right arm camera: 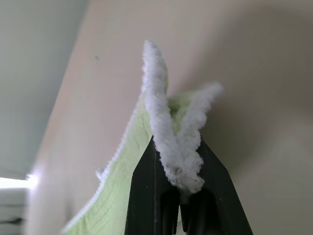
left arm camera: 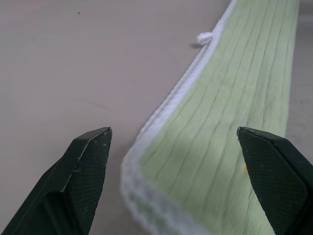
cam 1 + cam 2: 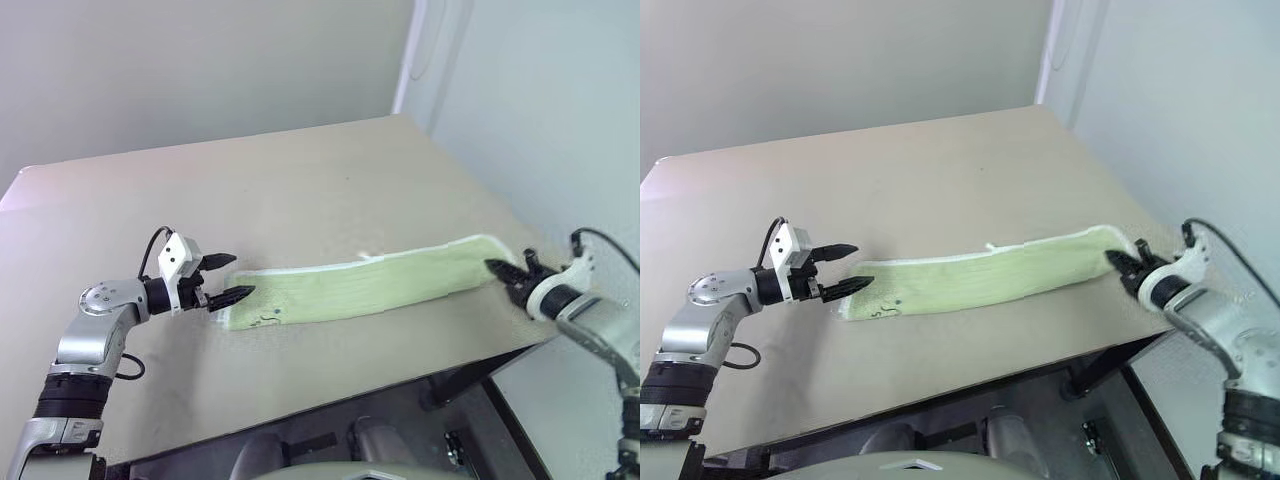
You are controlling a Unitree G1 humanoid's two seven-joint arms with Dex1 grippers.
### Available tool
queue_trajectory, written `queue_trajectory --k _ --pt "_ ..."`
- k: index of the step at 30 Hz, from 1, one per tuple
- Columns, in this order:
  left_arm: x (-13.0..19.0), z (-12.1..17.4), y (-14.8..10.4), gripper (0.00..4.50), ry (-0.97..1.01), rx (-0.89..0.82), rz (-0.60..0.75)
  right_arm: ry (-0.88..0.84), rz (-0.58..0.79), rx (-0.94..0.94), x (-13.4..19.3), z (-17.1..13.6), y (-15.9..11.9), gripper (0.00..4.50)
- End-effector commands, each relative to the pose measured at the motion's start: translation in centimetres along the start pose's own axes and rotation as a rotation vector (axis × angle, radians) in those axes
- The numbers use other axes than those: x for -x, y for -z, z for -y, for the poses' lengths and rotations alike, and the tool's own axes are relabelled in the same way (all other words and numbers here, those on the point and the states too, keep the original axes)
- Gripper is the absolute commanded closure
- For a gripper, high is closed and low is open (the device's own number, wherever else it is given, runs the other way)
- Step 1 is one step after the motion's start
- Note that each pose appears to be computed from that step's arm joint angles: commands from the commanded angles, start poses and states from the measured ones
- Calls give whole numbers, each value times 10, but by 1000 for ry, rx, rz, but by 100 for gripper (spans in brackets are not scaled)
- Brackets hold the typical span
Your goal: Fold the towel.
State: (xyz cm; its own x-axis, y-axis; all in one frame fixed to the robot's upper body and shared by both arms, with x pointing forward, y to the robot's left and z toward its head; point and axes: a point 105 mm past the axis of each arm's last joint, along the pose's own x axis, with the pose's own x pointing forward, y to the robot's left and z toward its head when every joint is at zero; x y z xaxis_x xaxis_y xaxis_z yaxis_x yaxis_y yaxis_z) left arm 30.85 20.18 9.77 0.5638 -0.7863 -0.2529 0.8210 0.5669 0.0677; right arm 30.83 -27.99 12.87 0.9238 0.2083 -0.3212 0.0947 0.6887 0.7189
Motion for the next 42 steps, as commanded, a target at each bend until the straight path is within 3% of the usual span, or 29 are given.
queue_trajectory --k 1,7,13,28,32,37,42 --pt "3 -7 -11 15 -17 -44 24 -196 -17 277 -5 -59 6 447" --pt "5 -7 -10 15 -25 -48 21 -392 -195 598 -7 -103 67 447" --pt "7 -7 -9 15 -34 -51 15 -514 -367 798 -4 -111 123 447" --pt "7 -8 -10 15 -42 -58 19 -478 -486 918 -34 -96 172 447" --pt "9 -9 -12 15 -50 -55 24 -530 -483 892 -30 -105 172 351" --pt "11 -10 -14 15 -63 -47 26 -664 -392 799 -17 -132 147 172" --pt "12 -11 -16 15 -79 -34 37 -766 -237 682 -12 -155 114 172"
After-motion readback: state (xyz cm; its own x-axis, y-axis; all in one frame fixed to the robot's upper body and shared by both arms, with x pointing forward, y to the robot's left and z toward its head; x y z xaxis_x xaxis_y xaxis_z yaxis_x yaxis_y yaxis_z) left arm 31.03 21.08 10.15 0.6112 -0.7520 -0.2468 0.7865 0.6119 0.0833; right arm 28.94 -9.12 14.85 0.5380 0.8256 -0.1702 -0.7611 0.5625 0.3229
